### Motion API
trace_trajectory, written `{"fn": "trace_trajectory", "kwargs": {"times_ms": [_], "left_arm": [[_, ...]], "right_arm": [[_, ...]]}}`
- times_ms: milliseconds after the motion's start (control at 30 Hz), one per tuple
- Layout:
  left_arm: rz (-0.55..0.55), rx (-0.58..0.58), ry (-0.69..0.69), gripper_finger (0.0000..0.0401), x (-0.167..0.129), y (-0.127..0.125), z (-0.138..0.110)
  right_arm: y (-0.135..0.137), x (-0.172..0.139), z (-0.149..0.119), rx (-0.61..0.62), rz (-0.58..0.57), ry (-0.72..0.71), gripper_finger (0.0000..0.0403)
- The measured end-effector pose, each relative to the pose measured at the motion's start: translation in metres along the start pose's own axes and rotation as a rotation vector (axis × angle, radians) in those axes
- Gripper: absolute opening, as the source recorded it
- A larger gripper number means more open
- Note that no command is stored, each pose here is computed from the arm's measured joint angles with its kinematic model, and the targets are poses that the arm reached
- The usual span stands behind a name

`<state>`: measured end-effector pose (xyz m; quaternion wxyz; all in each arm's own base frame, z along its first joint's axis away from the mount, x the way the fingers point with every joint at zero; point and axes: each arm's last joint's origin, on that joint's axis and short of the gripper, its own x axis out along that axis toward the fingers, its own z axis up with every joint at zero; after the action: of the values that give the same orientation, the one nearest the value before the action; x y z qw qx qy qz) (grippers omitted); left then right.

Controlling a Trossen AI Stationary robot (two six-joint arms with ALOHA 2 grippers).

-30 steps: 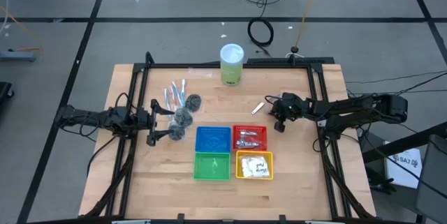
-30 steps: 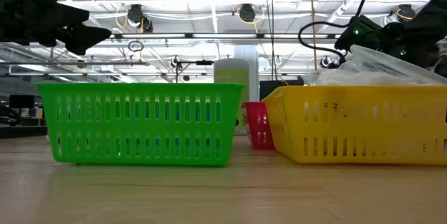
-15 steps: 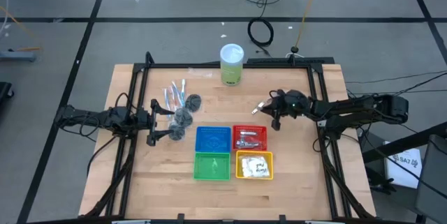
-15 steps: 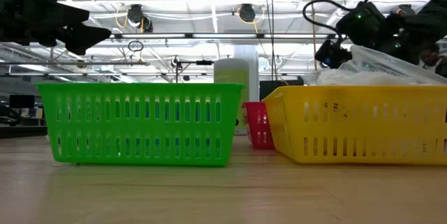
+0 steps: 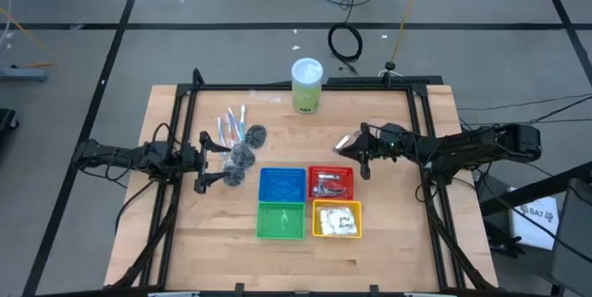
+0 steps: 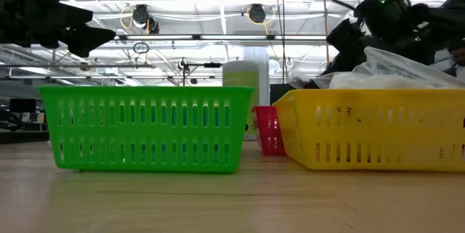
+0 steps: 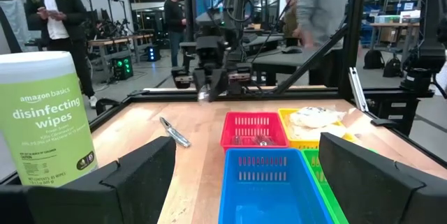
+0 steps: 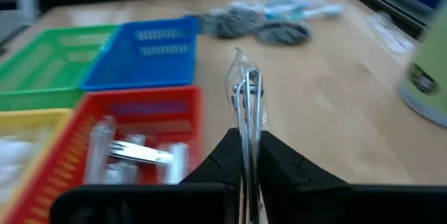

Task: Pick & Place Travel size toiletries
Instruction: Put the nail cutter into the red basket

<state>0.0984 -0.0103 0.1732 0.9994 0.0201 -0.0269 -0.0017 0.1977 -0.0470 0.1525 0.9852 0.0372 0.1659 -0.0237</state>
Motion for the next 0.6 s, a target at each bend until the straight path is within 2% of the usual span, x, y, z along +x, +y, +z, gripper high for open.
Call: {"fn": "trace_trajectory", "kwargs": {"times_ms": [267,600], "left_arm": [[0.0,0.0,0.0,0.0347,0.0,0.0,0.0],[0.0,0.0,0.0,0.0347,0.0,0.0,0.0]], "right_arm": [[0.032,0.003,0.006,-0.001,0.132,-0.058,0.0018],[0.072,0.002,0.003,-0.016,0.142,-0.052,0.0018]]}}
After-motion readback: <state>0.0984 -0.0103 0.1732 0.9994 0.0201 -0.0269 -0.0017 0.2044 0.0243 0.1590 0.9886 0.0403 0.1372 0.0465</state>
